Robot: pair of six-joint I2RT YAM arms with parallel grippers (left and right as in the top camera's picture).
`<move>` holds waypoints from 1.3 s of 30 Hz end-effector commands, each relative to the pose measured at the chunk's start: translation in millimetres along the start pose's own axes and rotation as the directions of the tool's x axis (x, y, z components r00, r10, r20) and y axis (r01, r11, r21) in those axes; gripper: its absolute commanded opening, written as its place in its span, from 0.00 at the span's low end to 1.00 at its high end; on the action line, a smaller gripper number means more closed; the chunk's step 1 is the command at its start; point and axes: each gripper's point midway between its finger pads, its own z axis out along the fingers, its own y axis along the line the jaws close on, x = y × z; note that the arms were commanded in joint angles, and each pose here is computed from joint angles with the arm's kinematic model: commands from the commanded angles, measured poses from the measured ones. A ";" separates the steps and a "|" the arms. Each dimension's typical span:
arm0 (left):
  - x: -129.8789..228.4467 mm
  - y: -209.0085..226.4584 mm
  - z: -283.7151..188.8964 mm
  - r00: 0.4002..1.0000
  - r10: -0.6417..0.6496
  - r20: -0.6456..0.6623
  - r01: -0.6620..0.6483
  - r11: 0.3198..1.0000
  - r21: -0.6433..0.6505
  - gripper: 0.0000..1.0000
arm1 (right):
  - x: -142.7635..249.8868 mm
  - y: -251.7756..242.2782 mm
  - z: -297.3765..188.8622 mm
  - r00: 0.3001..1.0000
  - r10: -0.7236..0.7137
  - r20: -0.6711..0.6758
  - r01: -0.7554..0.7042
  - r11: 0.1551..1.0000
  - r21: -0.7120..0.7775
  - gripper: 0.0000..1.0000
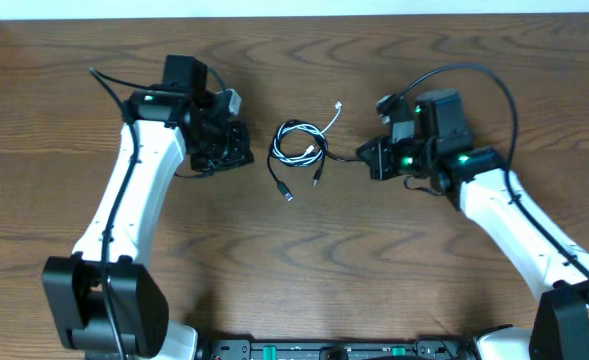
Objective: Untangle cables
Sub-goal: 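Move both grippers down to either side of the cable bundle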
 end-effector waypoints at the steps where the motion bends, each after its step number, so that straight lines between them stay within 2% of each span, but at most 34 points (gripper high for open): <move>1: 2.1 0.6 14.7 0.999 0.009 -0.034 -0.010 1.000 -0.015 0.08 | 10.9 9.5 11.8 1.000 0.000 -0.002 0.000 1.000 -0.020 0.22; 2: 2.1 0.0 19.6 0.999 0.013 -0.044 -0.014 1.000 -0.016 0.08 | 13.0 8.8 15.7 1.000 0.002 0.008 -0.002 1.000 -0.003 0.32; 5: 0.2 -1.1 26.2 0.999 0.020 -0.049 -0.021 1.000 -0.015 0.09 | 16.8 2.3 22.5 0.999 0.016 0.032 -0.018 0.998 0.064 0.47; 6: -1.7 -1.6 28.2 0.999 0.019 -0.045 -0.020 1.000 -0.014 0.22 | 17.5 -0.5 24.8 0.999 0.017 0.046 -0.021 0.995 0.092 0.52; 8: -6.9 -2.3 30.9 1.000 -0.001 -0.030 0.001 1.000 -0.011 0.39 | 14.9 -3.9 26.9 0.997 0.005 0.076 -0.016 0.991 0.134 0.58; 9: -11.1 -3.0 31.5 1.000 -0.010 -0.014 0.010 1.000 -0.008 0.42 | 12.5 -5.4 27.4 0.996 0.003 0.093 -0.017 0.988 0.156 0.61; 14: -30.5 -6.6 31.1 0.998 0.020 0.063 -0.020 1.000 0.003 0.48 | 0.2 -8.9 28.9 0.987 -0.005 0.159 -0.029 0.978 0.207 0.62; 18: -38.6 5.1 30.3 0.994 -0.034 0.104 0.040 0.997 -0.063 0.50 | -0.6 -18.2 43.0 0.982 0.054 0.180 -0.092 0.973 0.210 0.66; 22: -41.3 10.5 29.5 0.992 -0.042 0.120 0.054 0.994 -0.093 0.51 | 10.1 -33.1 70.6 0.984 0.086 0.159 -0.119 0.969 0.215 0.75; 24: -41.5 11.3 29.6 0.992 -0.044 0.122 0.056 0.994 -0.097 0.54 | 19.6 -44.8 89.3 0.979 0.141 0.150 -0.172 0.962 0.214 0.83; 26: -42.3 11.1 29.6 0.991 -0.043 0.125 0.055 0.994 -0.096 0.54 | 28.1 -53.3 105.3 0.977 0.161 0.140 -0.188 0.959 0.212 0.85; 33: -46.8 10.1 29.9 0.989 -0.036 0.140 0.049 0.995 -0.091 0.55 | 32.2 -56.5 127.7 0.978 0.153 0.145 -0.176 0.971 0.160 0.72; 34: -46.7 10.2 30.1 0.990 -0.036 0.139 0.049 0.995 -0.091 0.55 | 32.6 -55.4 128.0 0.978 0.153 0.142 -0.174 0.972 0.155 0.65; 35: -46.4 10.5 30.7 0.990 -0.037 0.138 0.050 0.995 -0.092 0.55 | 33.1 -53.2 128.4 0.979 0.153 0.136 -0.173 0.975 0.143 0.47; 36: -46.0 10.9 31.2 0.990 -0.038 0.135 0.051 0.994 -0.093 0.55 | 34.0 -48.9 129.2 0.980 0.154 0.125 -0.169 0.978 0.120 0.23; 37: -45.7 11.4 32.1 0.990 -0.039 0.132 0.052 0.994 -0.094 0.55 | 34.8 -45.3 129.7 0.981 0.155 0.116 -0.167 0.981 0.100 0.14; 39: -45.1 12.6 34.3 0.991 -0.042 0.125 0.055 0.994 -0.096 0.55 | 37.4 -37.5 130.6 0.983 0.158 0.091 -0.163 0.985 0.057 0.11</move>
